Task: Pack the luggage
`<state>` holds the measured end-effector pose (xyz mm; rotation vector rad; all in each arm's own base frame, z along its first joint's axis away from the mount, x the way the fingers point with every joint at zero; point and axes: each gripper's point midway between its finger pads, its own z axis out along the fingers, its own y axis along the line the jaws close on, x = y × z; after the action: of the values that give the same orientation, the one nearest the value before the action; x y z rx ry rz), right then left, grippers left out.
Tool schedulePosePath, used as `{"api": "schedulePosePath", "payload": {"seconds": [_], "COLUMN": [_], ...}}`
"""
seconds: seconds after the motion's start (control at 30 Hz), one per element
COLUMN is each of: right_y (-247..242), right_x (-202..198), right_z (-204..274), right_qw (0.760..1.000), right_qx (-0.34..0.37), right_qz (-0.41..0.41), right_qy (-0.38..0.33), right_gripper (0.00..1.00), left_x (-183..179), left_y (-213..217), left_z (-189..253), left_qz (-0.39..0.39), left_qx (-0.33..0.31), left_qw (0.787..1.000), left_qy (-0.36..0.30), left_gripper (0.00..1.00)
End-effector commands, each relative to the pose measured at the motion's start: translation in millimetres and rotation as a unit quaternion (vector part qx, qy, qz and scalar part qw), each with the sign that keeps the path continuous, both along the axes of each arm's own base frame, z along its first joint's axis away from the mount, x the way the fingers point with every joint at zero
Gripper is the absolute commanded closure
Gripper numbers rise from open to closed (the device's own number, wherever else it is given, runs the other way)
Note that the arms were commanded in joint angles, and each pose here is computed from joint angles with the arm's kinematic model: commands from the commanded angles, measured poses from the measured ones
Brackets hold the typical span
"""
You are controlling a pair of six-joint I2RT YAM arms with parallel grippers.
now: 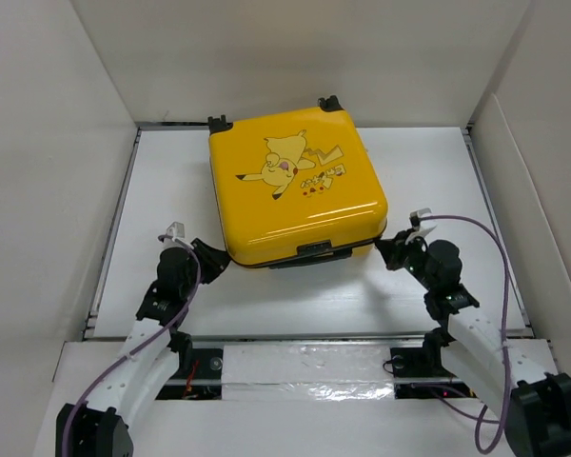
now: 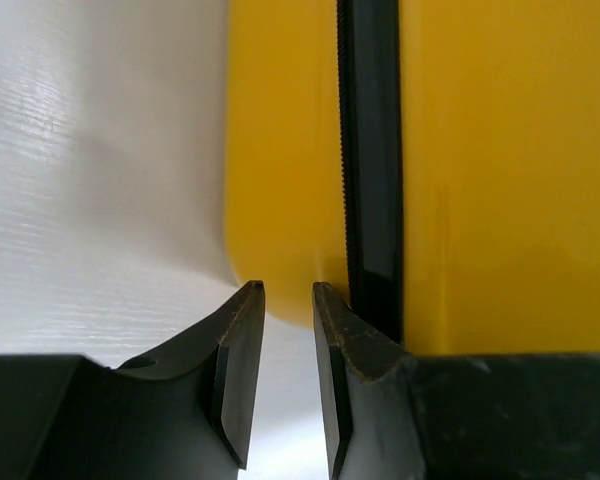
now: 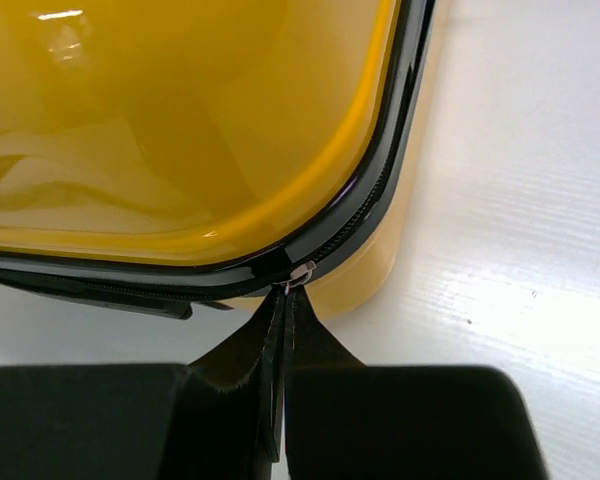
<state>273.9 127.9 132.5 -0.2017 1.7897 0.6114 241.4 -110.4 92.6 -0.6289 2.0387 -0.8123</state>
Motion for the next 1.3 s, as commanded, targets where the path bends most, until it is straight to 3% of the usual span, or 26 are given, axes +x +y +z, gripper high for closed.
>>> {"api": "schedulePosePath", "payload": {"seconds": [0.0, 0.17, 0.3, 0.57, 0.67, 0.8, 1.1, 1.27], "right_y": [33, 96, 122, 76, 84, 130, 231, 232], "right_x": [-14, -57, -72, -40, -42, -65, -91, -91], "right_z": [32, 23, 17, 26, 45, 48, 73, 70], "right_qw": [0.999, 0.989, 0.988, 0.999, 0.996, 0.988, 0.980, 0.982], "right_qx": [0.004, 0.020, 0.014, -0.005, 0.033, 0.053, 0.070, 0.073], "right_qz": [0.051, 0.148, 0.150, 0.041, 0.086, 0.146, 0.185, 0.173], "right_qy": [-0.016, 0.023, 0.040, 0.028, 0.008, 0.014, -0.016, -0.015], "right_gripper": [1.00, 1.00, 1.00, 1.00, 1.00, 1.00, 1.00, 1.00], "left_x": [17, 24, 28, 34, 34, 36, 33, 36], "left_y": [-21, -37, -41, -38, -44, -49, -117, -148], "left_z": [52, 59, 74, 100, 93, 94, 116, 110], "left_qz": [-0.039, -0.072, -0.081, -0.074, -0.088, -0.096, -0.154, -0.184], "left_qx": [-0.033, -0.057, -0.067, -0.057, -0.070, -0.085, -0.071, -0.074], "left_qw": [0.995, 0.991, 0.987, 0.984, 0.983, 0.980, 0.972, 0.969], "left_qy": [-0.088, -0.099, -0.121, -0.153, -0.147, -0.150, -0.162, -0.149], "left_gripper": [0.76, 0.77, 0.77, 0.77, 0.77, 0.77, 0.77, 0.77]}}
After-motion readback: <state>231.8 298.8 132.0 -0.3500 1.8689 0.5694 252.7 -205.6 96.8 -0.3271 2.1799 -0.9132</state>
